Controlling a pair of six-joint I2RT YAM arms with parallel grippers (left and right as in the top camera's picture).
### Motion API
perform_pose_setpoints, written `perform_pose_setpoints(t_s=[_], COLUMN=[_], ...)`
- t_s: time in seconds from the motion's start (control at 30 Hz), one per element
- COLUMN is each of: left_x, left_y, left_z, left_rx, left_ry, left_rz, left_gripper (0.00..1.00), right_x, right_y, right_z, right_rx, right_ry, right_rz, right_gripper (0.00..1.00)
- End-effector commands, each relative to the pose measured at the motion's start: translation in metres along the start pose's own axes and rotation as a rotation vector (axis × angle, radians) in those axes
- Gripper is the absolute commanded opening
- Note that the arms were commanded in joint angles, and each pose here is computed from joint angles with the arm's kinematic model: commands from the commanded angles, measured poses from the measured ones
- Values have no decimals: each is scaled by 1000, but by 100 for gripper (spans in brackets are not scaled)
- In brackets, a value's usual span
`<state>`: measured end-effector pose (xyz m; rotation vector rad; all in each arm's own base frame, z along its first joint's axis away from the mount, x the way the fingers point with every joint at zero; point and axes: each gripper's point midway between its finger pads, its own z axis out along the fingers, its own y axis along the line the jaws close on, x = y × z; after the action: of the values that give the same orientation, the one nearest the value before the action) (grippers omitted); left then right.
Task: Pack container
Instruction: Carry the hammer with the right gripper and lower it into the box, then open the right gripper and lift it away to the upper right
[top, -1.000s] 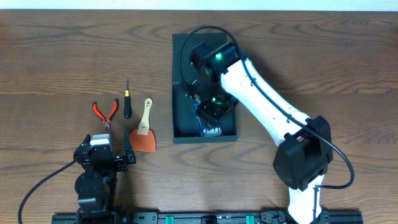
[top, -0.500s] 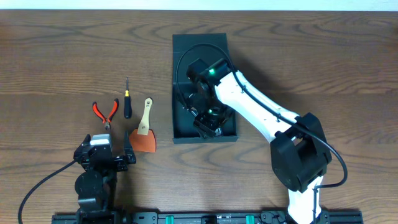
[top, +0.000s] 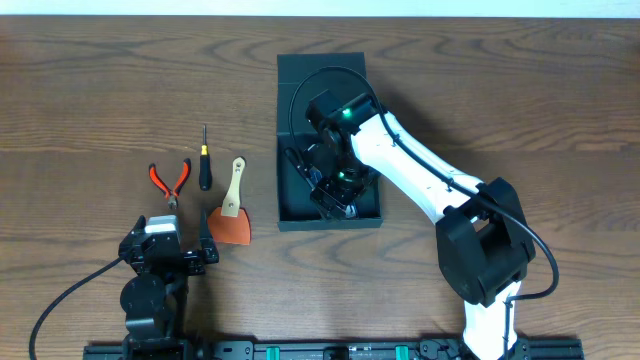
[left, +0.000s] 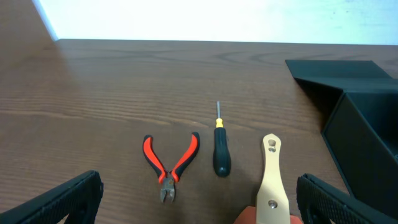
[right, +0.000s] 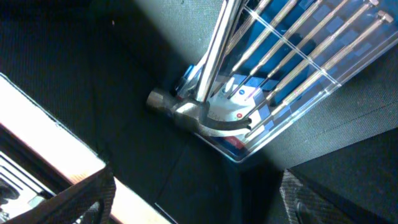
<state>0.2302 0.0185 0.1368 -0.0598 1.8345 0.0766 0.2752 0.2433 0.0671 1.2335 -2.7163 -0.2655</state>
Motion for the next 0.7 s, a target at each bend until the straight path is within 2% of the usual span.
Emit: perform_pose_setpoints(t_s=[0.0, 0.13, 0.2, 0.23, 0.37, 0.47, 0.67], left_x=[11, 11, 11, 11, 11, 11, 11], left_y=[-3, -3, -3, -3, -3, -3, -3], left_z=[3, 3, 3, 3, 3, 3, 3], left_rx=[13, 13, 13, 13, 13, 13, 13], left_ry=[25, 25, 25, 25, 25, 25, 25], left_rz=[0, 0, 0, 0, 0, 0, 0], left_gripper=[98, 98, 98, 99, 98, 98, 98], right_x=[-11, -42, -50, -49, -15, 25, 72], right_y=[0, -15, -46, -66, -142, -189, -235], right_z=[-13, -74, -117, -141, -217, -250, -253], right_rx=[-7, 94, 229, 305, 492, 506, 382], right_ry=[-41, -190, -285, -333, -477, -541, -566], right_rz=[14, 84, 216, 305, 609, 811, 997], right_gripper=[86, 90, 98, 99, 99, 99, 99])
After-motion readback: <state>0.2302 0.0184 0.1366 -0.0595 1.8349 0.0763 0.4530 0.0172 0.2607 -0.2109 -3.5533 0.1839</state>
